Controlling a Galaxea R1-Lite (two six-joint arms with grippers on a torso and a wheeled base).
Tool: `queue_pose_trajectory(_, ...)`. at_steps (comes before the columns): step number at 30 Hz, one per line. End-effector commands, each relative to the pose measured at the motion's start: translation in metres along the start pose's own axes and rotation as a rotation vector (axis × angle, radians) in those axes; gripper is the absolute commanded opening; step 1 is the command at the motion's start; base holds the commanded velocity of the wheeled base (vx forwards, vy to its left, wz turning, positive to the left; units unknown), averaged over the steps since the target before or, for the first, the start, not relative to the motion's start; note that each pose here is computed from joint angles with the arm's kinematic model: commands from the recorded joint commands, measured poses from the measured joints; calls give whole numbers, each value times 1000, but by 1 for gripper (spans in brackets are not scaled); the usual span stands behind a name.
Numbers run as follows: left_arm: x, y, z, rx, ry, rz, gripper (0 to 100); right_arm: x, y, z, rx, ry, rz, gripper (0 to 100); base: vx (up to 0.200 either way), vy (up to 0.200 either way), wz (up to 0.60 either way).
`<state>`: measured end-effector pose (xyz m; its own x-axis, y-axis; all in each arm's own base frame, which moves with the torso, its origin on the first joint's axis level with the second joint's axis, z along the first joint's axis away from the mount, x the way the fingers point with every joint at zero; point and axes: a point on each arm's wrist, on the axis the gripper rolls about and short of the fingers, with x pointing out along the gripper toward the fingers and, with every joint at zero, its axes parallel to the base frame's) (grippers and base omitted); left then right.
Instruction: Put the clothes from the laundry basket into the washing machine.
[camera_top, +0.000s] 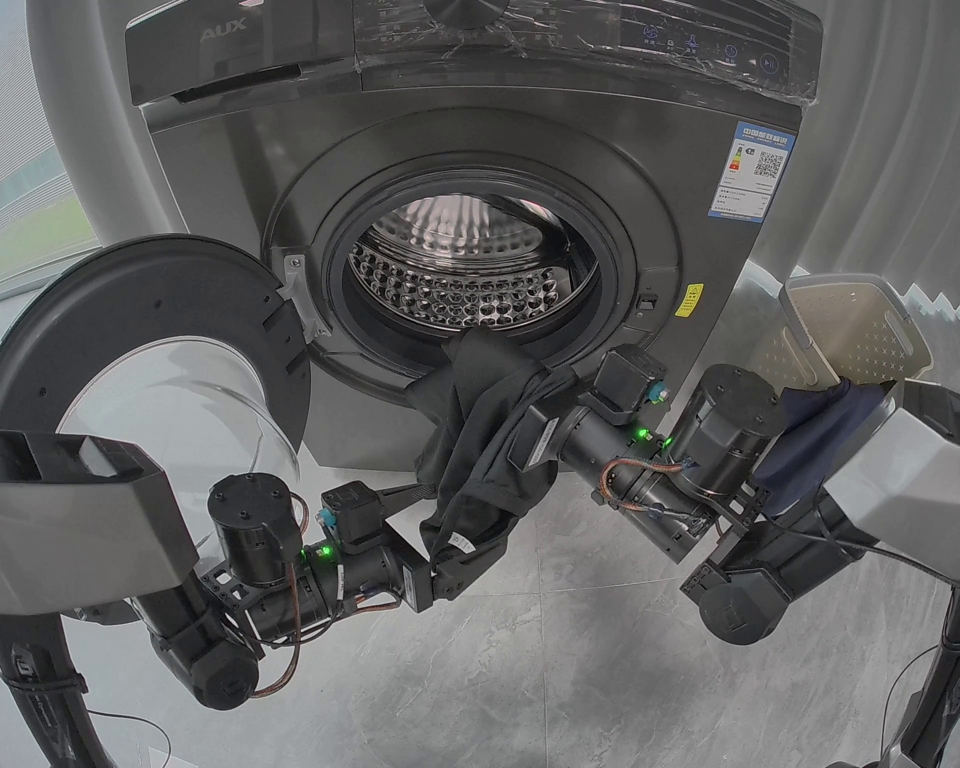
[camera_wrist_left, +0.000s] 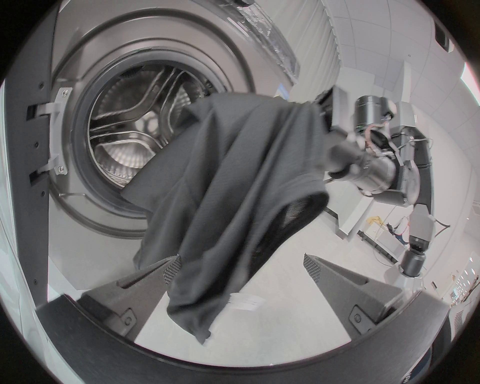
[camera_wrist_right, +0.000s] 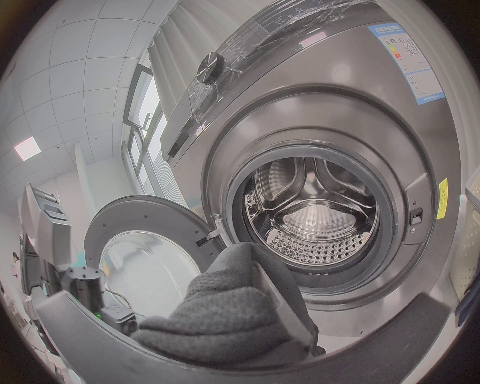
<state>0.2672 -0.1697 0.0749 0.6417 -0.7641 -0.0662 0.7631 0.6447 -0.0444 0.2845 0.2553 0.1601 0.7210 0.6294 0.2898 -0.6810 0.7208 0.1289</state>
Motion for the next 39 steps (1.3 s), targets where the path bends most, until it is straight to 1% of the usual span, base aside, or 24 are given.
queue_pose_trajectory(1,-10,-16,14,14,-31,-53,100,3,-3,-6,-2,10,-6,0,0,0,0)
queue_pose_trajectory(2,-10,-18,15,14,-33,-65,100,3,-3,-8,-2,11,-6,0,0,0,0)
queue_pose_trajectory(5,-8,-17,16,16,-39,-90,100,3,-1,-8,-1,13,-2,0,0,0,0)
queue_pose_trajectory(7,-6,-16,15,16,-38,-93,100,3,-1,-8,0,13,-1,0,0,0,0)
queue_pose_trajectory(10,2,-14,14,7,-46,-84,100,3,1,-8,1,14,2,0,0,0,0)
queue_pose_trajectory(14,22,-1,14,14,-84,-41,100,2,4,-7,4,15,8,0,0,0,0)
queue_pose_trajectory(16,29,8,13,16,-99,-14,100,2,7,-6,7,10,10,0,0,0,0)
queue_pose_trajectory(19,39,16,12,20,-117,6,100,1,11,-8,13,14,6,0,0,0,0)
queue_pose_trajectory(20,39,16,12,20,-117,6,100,1,11,-8,13,14,6,0,0,0,0)
queue_pose_trajectory(21,45,23,11,23,-128,28,100,0,15,-9,22,19,14,0,0,0,0)
queue_pose_trajectory(25,54,34,5,24,-134,60,100,-1,19,-9,28,20,22,0,0,0,0)
queue_pose_trajectory(27,60,42,1,28,-142,74,100,-1,22,-10,31,24,25,0,0,0,0)
queue_pose_trajectory(31,68,50,4,30,-176,118,100,-3,24,-11,36,33,25,0,0,0,0)
queue_pose_trajectory(33,71,51,6,24,-193,132,100,-4,24,-12,38,33,26,0,0,0,0)
queue_pose_trajectory(36,73,51,8,24,-205,138,100,-4,24,-12,37,35,25,0,0,0,0)
queue_pose_trajectory(37,74,50,9,24,-206,136,0,-4,24,-12,39,35,25,0,0,0,0)
queue_pose_trajectory(39,74,50,9,25,-208,136,0,-4,23,-12,38,34,23,0,0,0,0)
